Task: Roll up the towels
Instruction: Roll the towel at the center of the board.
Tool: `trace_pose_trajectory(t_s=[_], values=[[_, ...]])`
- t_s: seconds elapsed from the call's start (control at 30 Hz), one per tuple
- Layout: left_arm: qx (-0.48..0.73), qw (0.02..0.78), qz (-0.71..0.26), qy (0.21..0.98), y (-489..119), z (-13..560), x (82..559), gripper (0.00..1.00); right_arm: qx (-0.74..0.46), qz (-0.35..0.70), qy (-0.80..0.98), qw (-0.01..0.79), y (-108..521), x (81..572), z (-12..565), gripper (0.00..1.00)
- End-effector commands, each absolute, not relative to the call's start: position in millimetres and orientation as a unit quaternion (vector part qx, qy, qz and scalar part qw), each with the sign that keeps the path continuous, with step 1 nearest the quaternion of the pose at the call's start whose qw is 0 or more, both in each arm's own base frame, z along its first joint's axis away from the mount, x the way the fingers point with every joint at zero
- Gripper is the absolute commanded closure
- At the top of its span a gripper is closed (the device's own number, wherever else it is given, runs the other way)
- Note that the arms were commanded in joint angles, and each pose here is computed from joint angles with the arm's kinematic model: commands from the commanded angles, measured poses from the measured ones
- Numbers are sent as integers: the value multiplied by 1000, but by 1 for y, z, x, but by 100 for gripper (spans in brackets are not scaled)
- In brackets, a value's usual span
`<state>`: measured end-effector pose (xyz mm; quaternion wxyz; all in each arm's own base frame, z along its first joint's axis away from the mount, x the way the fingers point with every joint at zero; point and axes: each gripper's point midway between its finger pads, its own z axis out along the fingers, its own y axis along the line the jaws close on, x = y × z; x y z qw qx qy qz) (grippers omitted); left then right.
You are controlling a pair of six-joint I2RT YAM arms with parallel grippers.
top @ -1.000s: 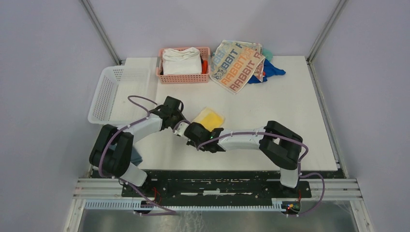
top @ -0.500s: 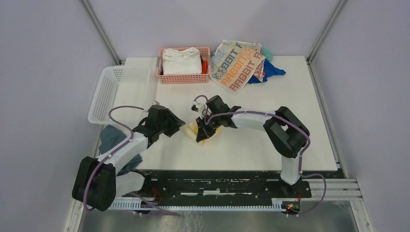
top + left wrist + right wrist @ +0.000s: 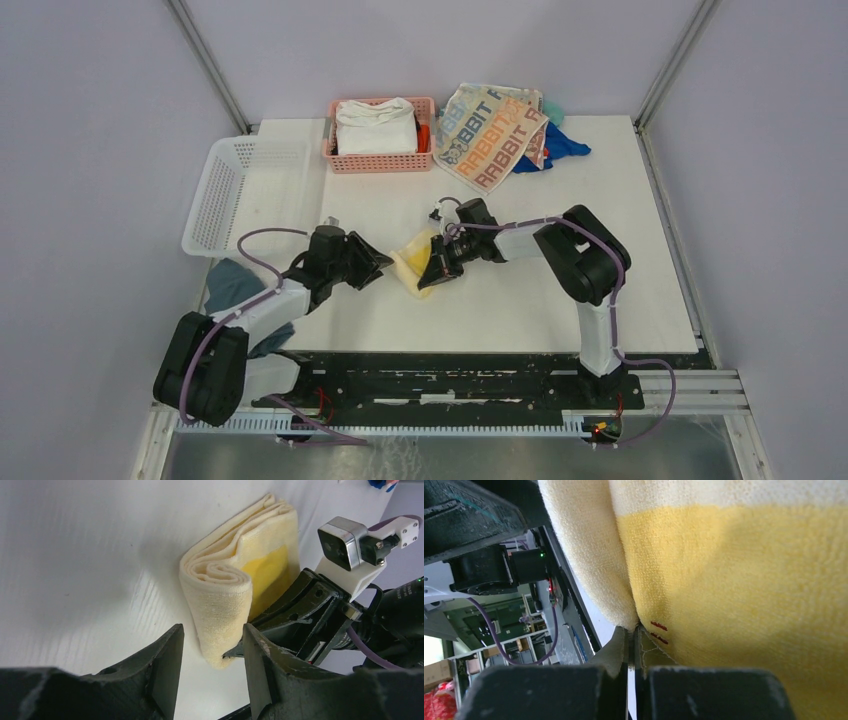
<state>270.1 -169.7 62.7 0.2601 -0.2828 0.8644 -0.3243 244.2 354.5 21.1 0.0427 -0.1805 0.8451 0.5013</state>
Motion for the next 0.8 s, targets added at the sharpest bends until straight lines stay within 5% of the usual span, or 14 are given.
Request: trace_pose_trajectory(t_s=[0.0,0.27,0.77], values=[[-273,261,-374,847,-186,75,283,46,-146,476,867,32,345,248,-2,99],[-281,227,-361,860,-193,44,290,46,-148,451,880,30,339,252,-8,94],[-339,170,-238,894,-166,-15,271,48,-278,284,899,186,313,269,58,55]])
